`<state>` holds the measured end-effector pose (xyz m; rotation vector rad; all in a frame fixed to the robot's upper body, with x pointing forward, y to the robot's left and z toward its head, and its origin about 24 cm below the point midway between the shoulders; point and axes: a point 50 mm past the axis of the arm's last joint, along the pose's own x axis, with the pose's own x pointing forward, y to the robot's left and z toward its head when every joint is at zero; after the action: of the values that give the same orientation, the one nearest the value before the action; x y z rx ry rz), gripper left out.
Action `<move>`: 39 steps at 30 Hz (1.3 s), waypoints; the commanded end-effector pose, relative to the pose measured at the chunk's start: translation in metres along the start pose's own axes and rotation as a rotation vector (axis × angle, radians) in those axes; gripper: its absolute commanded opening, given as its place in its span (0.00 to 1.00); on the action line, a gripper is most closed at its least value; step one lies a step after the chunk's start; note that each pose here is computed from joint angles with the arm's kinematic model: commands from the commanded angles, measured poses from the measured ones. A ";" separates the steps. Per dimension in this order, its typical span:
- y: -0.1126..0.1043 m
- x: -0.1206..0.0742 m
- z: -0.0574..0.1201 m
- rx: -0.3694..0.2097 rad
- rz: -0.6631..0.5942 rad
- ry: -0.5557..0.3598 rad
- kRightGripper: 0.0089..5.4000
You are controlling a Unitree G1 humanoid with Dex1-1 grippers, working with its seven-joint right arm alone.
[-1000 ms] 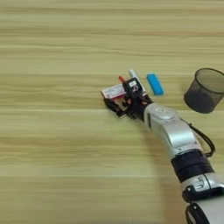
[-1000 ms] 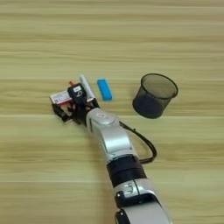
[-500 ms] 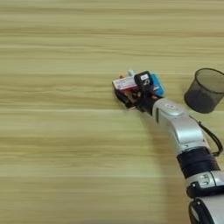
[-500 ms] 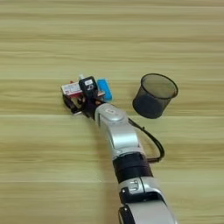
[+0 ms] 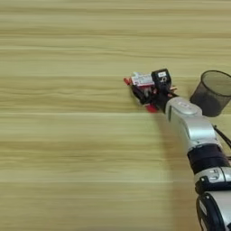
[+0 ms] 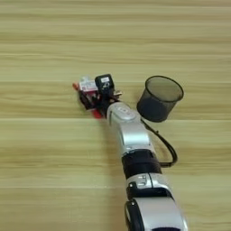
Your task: Move the objects on the table
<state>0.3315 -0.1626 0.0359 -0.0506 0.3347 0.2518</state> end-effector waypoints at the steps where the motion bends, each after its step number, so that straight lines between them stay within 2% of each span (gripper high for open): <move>1: -0.011 0.004 0.046 -0.055 -0.049 -0.146 0.74; 15: -0.018 0.006 0.043 -0.019 -0.074 -0.114 0.74; 18: -0.018 0.006 0.042 -0.008 -0.067 -0.104 0.82; 21: -0.017 0.007 0.042 -0.005 -0.064 -0.100 0.84; 22: -0.017 0.007 0.042 -0.004 -0.063 -0.100 0.90; 26: -0.017 0.007 0.042 -0.003 -0.058 -0.103 0.98; 34: -0.018 0.001 0.045 -0.025 -0.065 -0.130 0.99; 39: -0.016 -0.011 0.046 -0.025 -0.054 -0.157 0.99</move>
<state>0.3303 -0.1763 0.0453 -0.0389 0.3173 0.1936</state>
